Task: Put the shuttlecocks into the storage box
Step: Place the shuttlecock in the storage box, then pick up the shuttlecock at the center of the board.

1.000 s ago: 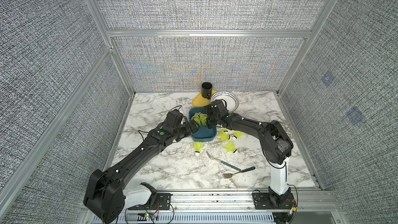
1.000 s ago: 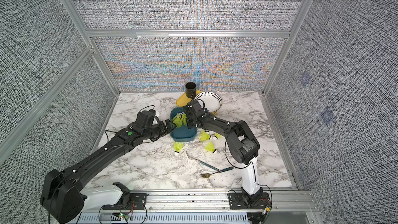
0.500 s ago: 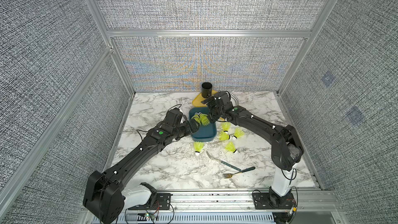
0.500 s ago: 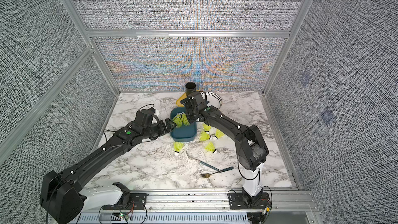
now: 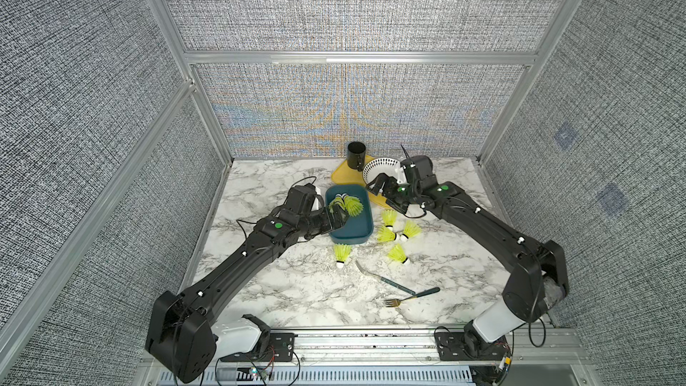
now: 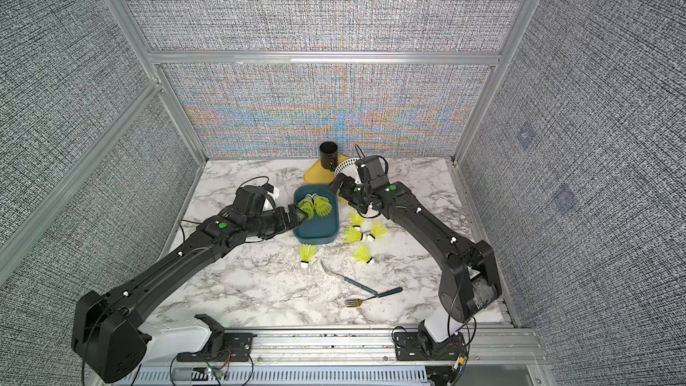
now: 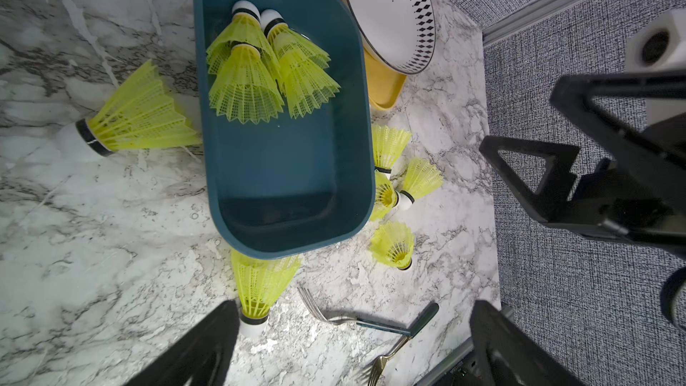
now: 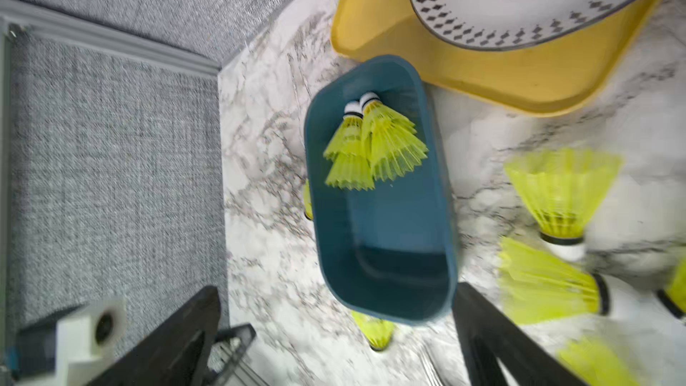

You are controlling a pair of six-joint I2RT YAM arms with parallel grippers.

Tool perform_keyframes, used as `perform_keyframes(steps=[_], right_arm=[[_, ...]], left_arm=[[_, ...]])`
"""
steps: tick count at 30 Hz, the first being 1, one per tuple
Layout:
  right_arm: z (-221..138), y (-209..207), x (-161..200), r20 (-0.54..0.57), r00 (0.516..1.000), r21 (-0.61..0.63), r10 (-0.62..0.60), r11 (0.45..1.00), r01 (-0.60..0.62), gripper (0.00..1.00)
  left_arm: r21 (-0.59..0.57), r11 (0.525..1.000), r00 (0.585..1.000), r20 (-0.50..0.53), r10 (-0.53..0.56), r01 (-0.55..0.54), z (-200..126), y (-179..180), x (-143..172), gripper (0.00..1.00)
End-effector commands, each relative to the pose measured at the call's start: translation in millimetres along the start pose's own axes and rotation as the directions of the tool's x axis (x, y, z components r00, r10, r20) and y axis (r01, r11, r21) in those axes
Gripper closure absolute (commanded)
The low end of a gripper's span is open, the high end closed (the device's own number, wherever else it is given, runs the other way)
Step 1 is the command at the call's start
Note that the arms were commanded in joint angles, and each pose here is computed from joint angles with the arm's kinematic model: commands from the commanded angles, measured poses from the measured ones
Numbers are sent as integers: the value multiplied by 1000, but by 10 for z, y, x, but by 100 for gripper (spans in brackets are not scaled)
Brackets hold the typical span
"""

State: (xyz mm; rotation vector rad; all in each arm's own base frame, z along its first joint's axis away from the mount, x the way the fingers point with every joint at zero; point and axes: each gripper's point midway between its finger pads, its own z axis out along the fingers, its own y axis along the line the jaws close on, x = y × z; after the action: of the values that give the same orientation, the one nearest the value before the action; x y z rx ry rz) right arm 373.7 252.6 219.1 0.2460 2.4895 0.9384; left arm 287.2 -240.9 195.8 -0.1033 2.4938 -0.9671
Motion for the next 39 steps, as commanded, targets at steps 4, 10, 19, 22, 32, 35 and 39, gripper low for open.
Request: perform_keyframes(steps=[4, 10, 19, 22, 32, 35, 39], right_arm=[[-392, -302, 600, -202, 965, 36, -169, 983, 180, 1], [-790, -706, 841, -231, 969, 166, -87, 978, 128, 1], [-1096, -1344, 1165, -202, 972, 388, 122, 921, -35, 1], [-1156, -1428, 1211, -197, 971, 408, 135, 912, -44, 1], [-1256, -1517, 1318, -211, 968, 375, 139, 926, -51, 1], [-1265, -1465, 1343, -211, 970, 327, 121, 944, -46, 1], [-1292, -1424, 1313, -162, 982, 268, 93, 962, -47, 1]], left_arm=[[106, 994, 998, -47, 39, -34, 128, -252, 20, 1], [137, 987, 988, -123, 98, -81, 350, -456, 157, 3], [168, 978, 955, -248, 164, -124, 890, -793, 516, 16], [182, 971, 932, -296, 208, -158, 1085, -903, 684, 19], [175, 949, 832, -458, 314, -262, 1529, -869, 984, 24], [180, 947, 799, -510, 320, -265, 1611, -815, 1081, 24], [197, 945, 759, -562, 328, -262, 1665, -776, 1188, 24]])
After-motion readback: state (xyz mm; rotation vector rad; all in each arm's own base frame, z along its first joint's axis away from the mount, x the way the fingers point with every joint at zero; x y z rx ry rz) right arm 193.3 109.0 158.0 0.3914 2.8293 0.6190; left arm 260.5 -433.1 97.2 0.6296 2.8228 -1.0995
